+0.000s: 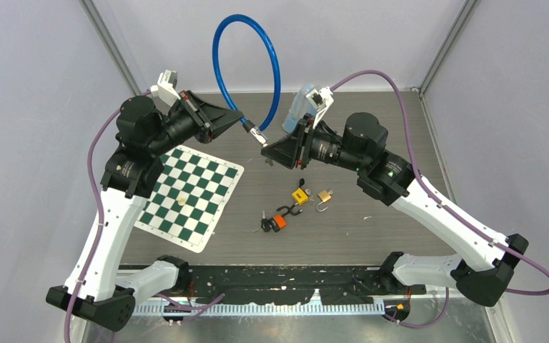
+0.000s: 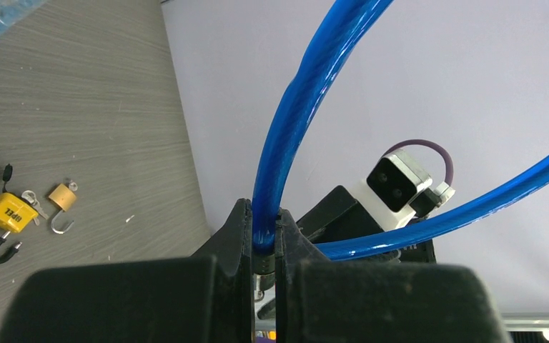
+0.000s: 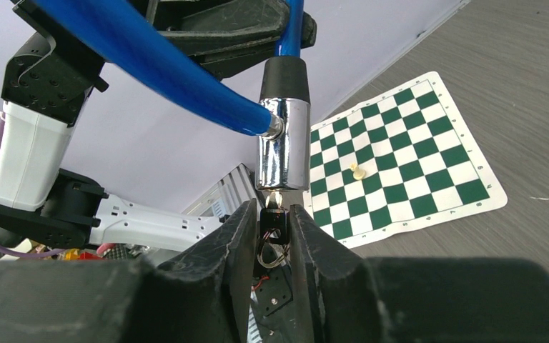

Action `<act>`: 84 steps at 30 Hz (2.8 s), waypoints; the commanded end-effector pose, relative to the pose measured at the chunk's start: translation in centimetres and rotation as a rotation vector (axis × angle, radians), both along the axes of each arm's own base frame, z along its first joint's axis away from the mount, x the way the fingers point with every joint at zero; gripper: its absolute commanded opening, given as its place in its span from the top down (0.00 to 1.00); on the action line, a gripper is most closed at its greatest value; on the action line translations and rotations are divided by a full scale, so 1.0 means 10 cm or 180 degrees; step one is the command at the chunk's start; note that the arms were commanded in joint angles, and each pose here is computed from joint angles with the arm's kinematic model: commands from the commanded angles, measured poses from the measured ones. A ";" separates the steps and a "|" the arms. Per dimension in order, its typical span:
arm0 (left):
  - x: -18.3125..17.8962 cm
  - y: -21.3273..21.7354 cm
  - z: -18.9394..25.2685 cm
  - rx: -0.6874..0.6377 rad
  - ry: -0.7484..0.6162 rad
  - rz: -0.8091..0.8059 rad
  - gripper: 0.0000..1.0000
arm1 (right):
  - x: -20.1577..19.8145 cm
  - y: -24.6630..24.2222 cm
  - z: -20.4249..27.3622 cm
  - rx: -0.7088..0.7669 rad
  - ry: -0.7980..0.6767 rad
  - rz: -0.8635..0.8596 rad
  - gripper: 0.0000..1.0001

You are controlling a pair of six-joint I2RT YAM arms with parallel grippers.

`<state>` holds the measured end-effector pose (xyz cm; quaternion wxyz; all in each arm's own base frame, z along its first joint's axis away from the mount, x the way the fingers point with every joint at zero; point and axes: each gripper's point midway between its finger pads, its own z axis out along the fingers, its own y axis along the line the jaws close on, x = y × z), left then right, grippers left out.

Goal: Lock with the key
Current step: Lock the lock, then place the lock at the center of the board.

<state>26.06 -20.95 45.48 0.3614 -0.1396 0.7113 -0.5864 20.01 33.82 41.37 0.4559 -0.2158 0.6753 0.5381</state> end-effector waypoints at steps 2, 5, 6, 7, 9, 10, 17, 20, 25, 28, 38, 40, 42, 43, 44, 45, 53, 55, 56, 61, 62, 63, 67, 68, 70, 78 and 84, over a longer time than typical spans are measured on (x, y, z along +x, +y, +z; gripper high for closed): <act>-0.02 0.04 0.33 -0.0179 -0.0304 0.0054 1.00 | -0.13 -0.08 0.28 0.0136 -0.0401 0.0126 0.51; -0.02 0.04 0.32 -0.0190 -0.0311 0.0058 1.00 | -0.14 -0.07 0.27 0.0122 -0.0413 0.0171 0.45; -0.02 0.04 0.33 -0.0190 -0.0315 0.0055 1.00 | -0.14 -0.07 0.27 0.0124 -0.0403 0.0166 0.47; -0.02 0.04 0.33 -0.0189 -0.0321 0.0063 1.00 | -0.14 -0.07 0.26 0.0119 -0.0397 0.0159 0.49; -0.03 0.05 0.33 -0.0190 -0.0334 0.0059 1.00 | -0.12 -0.07 0.24 0.0109 -0.0382 0.0139 0.55; -0.04 0.04 0.34 -0.0191 -0.0338 0.0056 1.00 | -0.11 -0.06 0.23 0.0107 -0.0378 0.0125 0.60; -0.04 0.05 0.28 -0.0171 -0.0307 0.0067 1.00 | 0.02 -0.03 0.18 0.0063 -0.0387 -0.0016 0.79; -0.03 0.06 0.25 -0.0164 -0.0288 0.0099 1.00 | 0.09 -0.03 0.14 -0.0008 -0.0433 -0.0098 0.86; 0.05 0.09 0.16 -0.0098 -0.0204 0.0215 1.00 | 0.25 -0.07 -0.04 -0.0329 -0.0596 -0.0282 0.95; 0.12 0.12 0.09 -0.0040 -0.0132 0.0307 1.00 | 0.34 -0.09 -0.13 -0.0503 -0.0687 -0.0380 0.95; 0.29 0.20 -0.12 0.0133 -0.0015 0.0560 1.00 | 0.53 -0.11 -0.27 -0.0966 -0.0986 -0.0662 0.95; 0.31 0.21 -0.14 0.0161 -0.0006 0.0592 1.00 | 0.55 -0.10 -0.29 -0.1033 -0.1008 -0.0675 0.95; 0.33 0.23 -0.16 0.0210 -0.0017 0.0645 1.00 | 0.57 -0.10 -0.32 -0.1086 -0.1030 -0.0681 0.95; 0.34 0.25 -0.17 0.0239 -0.0021 0.0680 1.00 | 0.57 -0.10 -0.34 -0.1111 -0.1035 -0.0679 0.95; 0.35 0.27 -0.18 0.0267 -0.0030 0.0715 1.00 | 0.58 -0.11 -0.36 -0.1150 -0.1044 -0.0674 0.95; 0.36 0.28 -0.17 0.0295 -0.0052 0.0744 1.00 | 0.58 -0.11 -0.38 -0.1174 -0.1048 -0.0673 0.95; 0.43 0.39 -0.14 0.0461 -0.0179 0.0921 1.00 | 0.42 -0.09 -0.49 -0.1272 -0.1097 -0.0318 0.95; 0.44 0.41 -0.13 0.0474 -0.0210 0.0940 1.00 | 0.36 -0.08 -0.52 -0.1256 -0.1070 -0.0200 0.95; 0.44 0.42 -0.12 0.0484 -0.0227 0.0946 1.00 | 0.36 -0.09 -0.54 -0.1259 -0.1057 -0.0189 0.95; 0.46 0.48 -0.16 0.0557 -0.0251 0.1011 1.00 | 0.38 -0.20 -0.51 -0.1189 -0.0978 -0.0280 0.95; 0.46 0.49 -0.18 0.0585 -0.0246 0.1020 1.00 | 0.40 -0.25 -0.50 -0.1172 -0.0963 -0.0329 0.95; 0.46 0.50 -0.21 0.0636 -0.0256 0.1033 1.00 | 0.41 -0.28 -0.48 -0.1140 -0.0934 -0.0370 0.95; 0.49 0.53 -0.52 0.0898 -0.0107 0.1019 1.00 | 0.46 -0.45 -0.36 -0.0978 -0.0856 -0.0585 0.95; 0.51 0.51 -0.67 0.0955 -0.0024 0.0979 1.00 | 0.47 -0.50 -0.32 -0.0936 -0.0852 -0.0649 0.95; 0.55 0.47 -0.98 0.1061 0.0162 0.0929 1.00 | 0.49 -0.58 -0.24 -0.0825 -0.0815 -0.0779 0.95; 0.80 0.20 -2.17 0.1770 0.0798 0.0720 1.00 | 0.66 -0.57 -0.24 -0.0492 -0.0430 -0.1097 0.95; 1.11 0.21 -2.65 0.2190 0.1081 0.0778 1.00 | 0.87 -0.41 -0.52 -0.0479 -0.0120 -0.1173 0.95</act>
